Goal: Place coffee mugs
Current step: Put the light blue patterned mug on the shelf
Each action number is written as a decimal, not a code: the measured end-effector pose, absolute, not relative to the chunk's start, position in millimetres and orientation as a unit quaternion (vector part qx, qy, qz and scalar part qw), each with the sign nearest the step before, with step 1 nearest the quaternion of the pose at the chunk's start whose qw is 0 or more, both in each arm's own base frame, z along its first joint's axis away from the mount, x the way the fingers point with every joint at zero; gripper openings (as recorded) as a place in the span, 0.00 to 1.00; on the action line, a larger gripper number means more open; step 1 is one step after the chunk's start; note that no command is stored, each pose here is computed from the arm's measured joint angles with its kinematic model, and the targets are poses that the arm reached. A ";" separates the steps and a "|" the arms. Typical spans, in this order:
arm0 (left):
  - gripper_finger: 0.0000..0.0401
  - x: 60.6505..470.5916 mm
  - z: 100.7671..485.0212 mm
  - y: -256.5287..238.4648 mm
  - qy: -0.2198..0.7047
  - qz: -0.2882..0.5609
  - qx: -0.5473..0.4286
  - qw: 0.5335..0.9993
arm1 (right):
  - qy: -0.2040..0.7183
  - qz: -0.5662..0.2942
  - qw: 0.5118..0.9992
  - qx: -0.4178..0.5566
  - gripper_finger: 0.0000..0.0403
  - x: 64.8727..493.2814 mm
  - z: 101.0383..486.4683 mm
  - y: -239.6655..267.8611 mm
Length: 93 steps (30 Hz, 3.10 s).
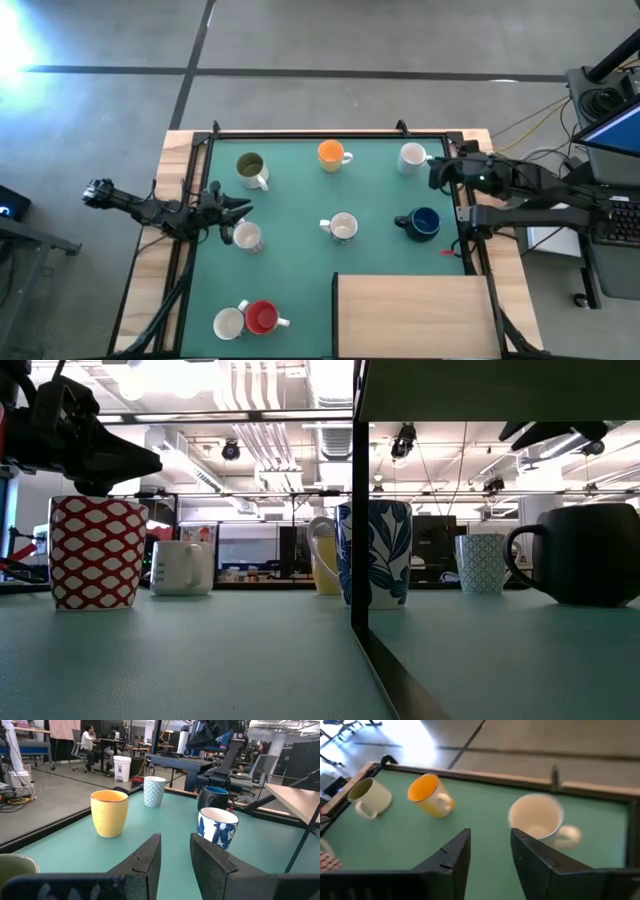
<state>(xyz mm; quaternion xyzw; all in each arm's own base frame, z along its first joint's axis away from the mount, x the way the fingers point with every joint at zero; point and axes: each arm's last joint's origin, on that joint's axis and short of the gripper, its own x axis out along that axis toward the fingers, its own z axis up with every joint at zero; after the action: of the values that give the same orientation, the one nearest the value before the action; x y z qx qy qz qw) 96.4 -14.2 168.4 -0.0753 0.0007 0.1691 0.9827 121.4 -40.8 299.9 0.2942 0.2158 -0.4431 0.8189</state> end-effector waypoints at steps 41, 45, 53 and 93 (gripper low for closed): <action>0.22 96.6 168.2 -14.3 0.001 0.169 -0.075 0.983 | 0.441 -0.484 0.672 0.344 0.36 199.7 261.0 -133.0; 0.22 96.5 168.3 -14.3 0.001 0.169 -0.075 0.983 | 0.460 -0.479 0.667 0.337 0.36 205.6 248.7 -145.3; 0.22 96.6 168.2 -14.3 0.001 0.169 -0.075 0.983 | 0.505 -0.471 0.650 0.318 0.36 214.0 220.7 -167.5; 0.22 96.6 168.1 -14.2 0.002 0.169 -0.075 0.983 | 0.489 -0.226 0.801 0.262 0.03 222.0 310.4 -120.9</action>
<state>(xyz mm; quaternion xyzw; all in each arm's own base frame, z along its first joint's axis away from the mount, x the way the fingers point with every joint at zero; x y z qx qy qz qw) 96.6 -14.2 168.1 -0.0747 0.0016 0.1693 0.9827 222.0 -120.9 310.4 0.2615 0.4890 -0.2264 0.8008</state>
